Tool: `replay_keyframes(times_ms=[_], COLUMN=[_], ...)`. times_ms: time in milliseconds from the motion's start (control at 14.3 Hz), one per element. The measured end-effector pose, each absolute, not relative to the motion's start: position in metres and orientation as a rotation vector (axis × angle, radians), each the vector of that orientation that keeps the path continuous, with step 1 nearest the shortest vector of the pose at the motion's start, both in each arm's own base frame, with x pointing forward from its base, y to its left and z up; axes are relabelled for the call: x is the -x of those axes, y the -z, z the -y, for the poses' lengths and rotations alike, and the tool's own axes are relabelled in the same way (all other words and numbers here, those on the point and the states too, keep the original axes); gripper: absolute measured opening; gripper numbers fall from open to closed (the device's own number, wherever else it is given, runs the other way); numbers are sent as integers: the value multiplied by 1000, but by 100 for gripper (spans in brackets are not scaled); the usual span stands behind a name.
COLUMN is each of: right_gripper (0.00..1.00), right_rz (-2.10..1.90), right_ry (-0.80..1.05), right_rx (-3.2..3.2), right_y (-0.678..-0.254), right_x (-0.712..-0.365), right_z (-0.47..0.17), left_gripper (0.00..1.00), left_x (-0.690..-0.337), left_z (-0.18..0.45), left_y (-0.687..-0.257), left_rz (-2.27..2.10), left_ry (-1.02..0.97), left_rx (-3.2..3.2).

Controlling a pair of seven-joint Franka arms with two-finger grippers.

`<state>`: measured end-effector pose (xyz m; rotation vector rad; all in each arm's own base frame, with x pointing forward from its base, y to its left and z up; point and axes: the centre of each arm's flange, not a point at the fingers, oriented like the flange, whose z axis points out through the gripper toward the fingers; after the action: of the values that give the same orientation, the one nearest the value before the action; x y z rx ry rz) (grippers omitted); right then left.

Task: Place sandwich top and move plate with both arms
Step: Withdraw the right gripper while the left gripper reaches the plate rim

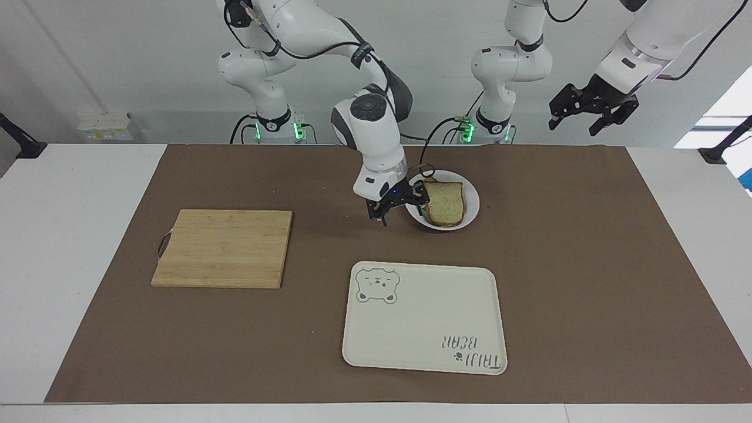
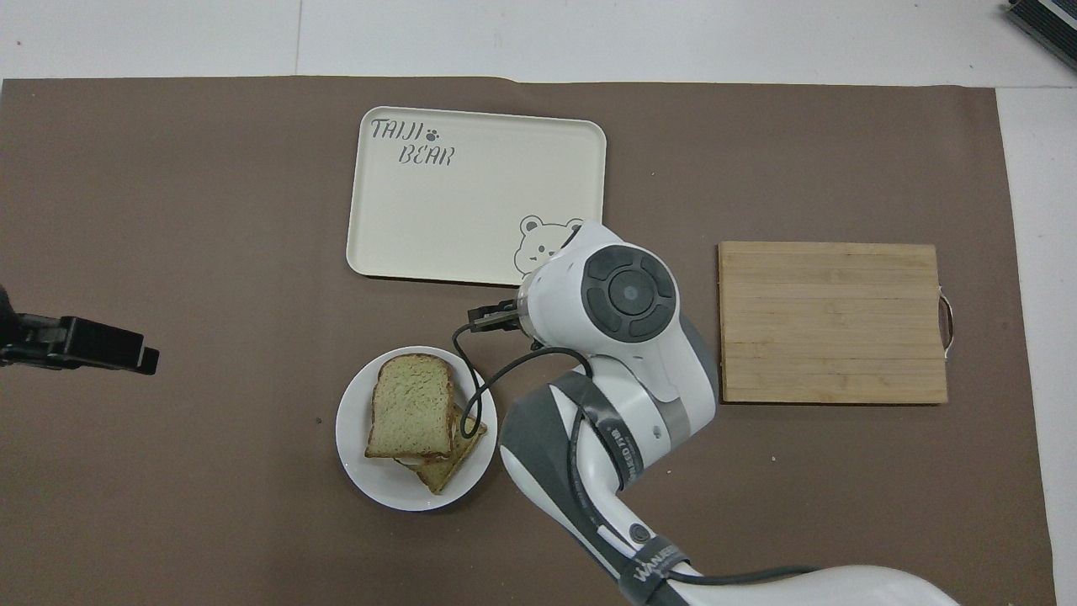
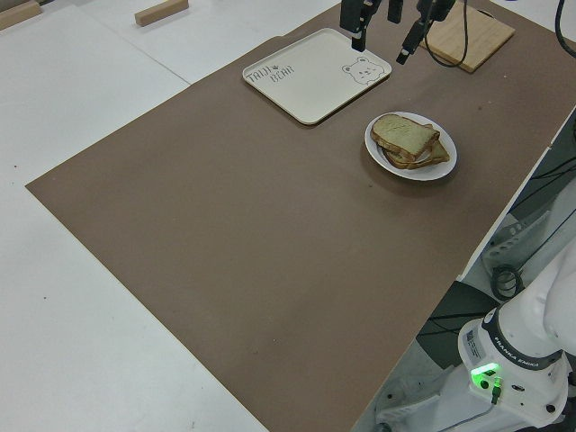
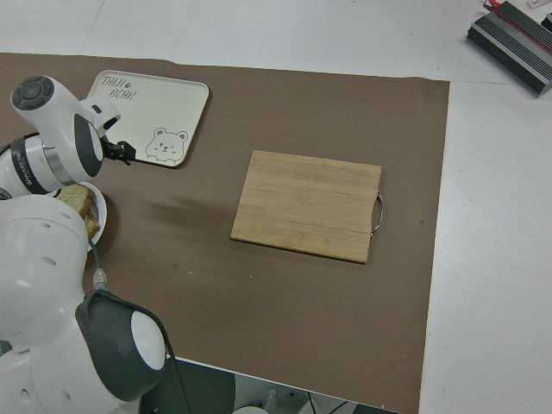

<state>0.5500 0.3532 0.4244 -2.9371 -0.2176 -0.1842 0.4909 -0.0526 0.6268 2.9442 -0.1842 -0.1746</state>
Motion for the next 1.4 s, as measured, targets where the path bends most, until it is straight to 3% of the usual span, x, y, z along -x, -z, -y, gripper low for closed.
replay_keyframes(times_ms=[700,1399], right_gripper=[100,100], right_rz=[-39,-250], right_ry=[236,240], right_rx=[3057,3069], right_y=[-528,-633], right_x=[-573,-549], right_z=[-196,-106], left_gripper=[100,100], left_x=[-476,-438], left_z=[50,46], left_y=[-462,-314], left_rz=[300,247], left_ry=[87,34], left_rx=[-2677,-2529])
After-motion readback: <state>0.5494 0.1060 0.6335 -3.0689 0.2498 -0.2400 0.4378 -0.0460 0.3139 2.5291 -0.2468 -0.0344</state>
